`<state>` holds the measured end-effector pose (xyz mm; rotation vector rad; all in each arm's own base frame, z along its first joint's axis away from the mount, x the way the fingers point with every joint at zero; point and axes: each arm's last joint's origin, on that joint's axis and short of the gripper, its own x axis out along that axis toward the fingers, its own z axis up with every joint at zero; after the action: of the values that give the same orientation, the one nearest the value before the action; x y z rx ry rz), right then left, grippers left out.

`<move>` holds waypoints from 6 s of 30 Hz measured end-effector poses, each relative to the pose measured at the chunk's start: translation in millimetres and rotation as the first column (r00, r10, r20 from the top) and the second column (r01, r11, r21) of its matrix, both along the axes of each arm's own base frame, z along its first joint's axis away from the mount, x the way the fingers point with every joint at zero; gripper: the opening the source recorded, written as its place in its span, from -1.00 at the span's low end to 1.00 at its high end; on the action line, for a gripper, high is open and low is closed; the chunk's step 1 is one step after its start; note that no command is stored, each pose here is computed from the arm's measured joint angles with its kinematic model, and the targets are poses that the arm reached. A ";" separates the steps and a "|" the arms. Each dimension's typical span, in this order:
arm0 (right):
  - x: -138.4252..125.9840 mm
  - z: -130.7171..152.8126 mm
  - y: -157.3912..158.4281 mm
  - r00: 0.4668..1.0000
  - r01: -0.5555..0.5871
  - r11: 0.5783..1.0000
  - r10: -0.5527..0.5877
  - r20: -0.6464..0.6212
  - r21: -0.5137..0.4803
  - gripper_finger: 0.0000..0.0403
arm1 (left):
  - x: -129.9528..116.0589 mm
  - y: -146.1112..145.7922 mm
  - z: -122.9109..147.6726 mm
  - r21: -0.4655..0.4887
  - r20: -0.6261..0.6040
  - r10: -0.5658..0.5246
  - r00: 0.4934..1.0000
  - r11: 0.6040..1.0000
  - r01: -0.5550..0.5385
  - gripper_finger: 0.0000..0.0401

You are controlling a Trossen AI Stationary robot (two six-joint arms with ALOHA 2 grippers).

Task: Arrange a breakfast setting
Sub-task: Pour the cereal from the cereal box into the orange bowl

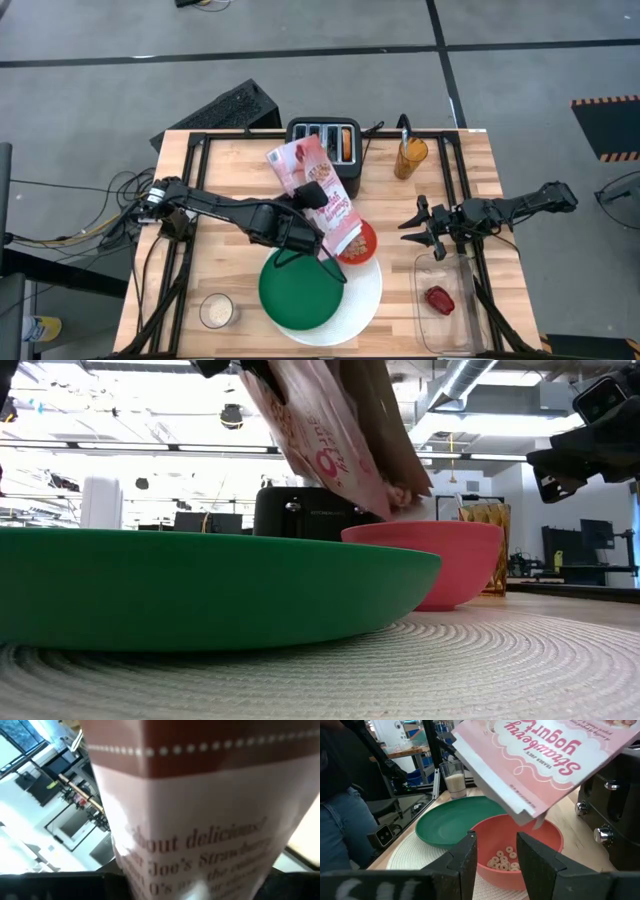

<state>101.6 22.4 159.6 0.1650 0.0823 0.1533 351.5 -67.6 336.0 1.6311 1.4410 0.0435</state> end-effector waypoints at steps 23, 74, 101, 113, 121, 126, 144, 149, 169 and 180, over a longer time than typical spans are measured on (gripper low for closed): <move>0.0 0.0 0.0 1.000 0.000 1.000 0.000 0.000 0.000 -0.22 | -2.1 -14.0 1.7 0.090 -0.005 -0.047 0.999 0.995 0.048 -0.33; 0.0 0.1 0.0 1.000 0.000 1.000 0.000 0.000 0.000 -0.22 | -2.3 -10.9 2.1 0.056 0.032 -0.018 0.999 0.998 0.016 -0.33; 0.0 0.1 0.0 1.000 0.000 1.000 0.000 0.000 0.000 -0.22 | -23.1 -10.2 8.9 -0.122 0.110 0.122 0.986 0.987 -0.108 -0.33; 0.0 0.1 0.0 1.000 0.000 1.000 0.000 0.001 0.000 -0.22 | -27.4 -9.0 13.1 -0.150 0.148 0.156 0.977 0.980 -0.133 -0.33; 0.0 0.1 0.0 1.000 0.000 1.000 0.000 0.000 0.000 -0.22 | -38.3 -5.7 31.1 -0.194 0.229 0.199 0.953 0.968 -0.156 -0.33; 0.0 0.0 0.0 1.000 0.000 1.000 0.000 0.000 0.000 -0.22 | -47.7 -2.0 42.4 -0.240 0.306 0.247 0.920 0.955 -0.176 -0.33; 0.0 0.0 0.0 1.000 0.000 1.000 0.000 0.000 0.000 -0.22 | -75.5 16.1 72.3 -0.415 0.521 0.452 0.724 0.876 -0.247 -0.33; 0.0 0.0 0.0 1.000 0.000 1.000 0.000 0.000 0.000 -0.22 | -96.9 27.3 90.3 -0.543 0.605 0.580 0.545 0.801 -0.250 -0.33; 0.0 0.1 0.0 1.000 0.000 1.000 0.000 0.000 0.000 -0.22 | -157.7 61.0 73.2 -0.739 0.672 0.716 -0.186 0.638 -0.215 -0.33; 0.0 0.1 0.0 1.000 0.000 1.000 0.000 0.001 0.000 -0.22 | -167.2 65.1 -4.4 -0.646 0.712 0.509 -0.485 0.745 -0.167 -0.33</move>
<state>101.6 22.3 159.8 0.1651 0.0818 0.1530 184.4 -2.5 331.5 0.1428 0.3299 1.3686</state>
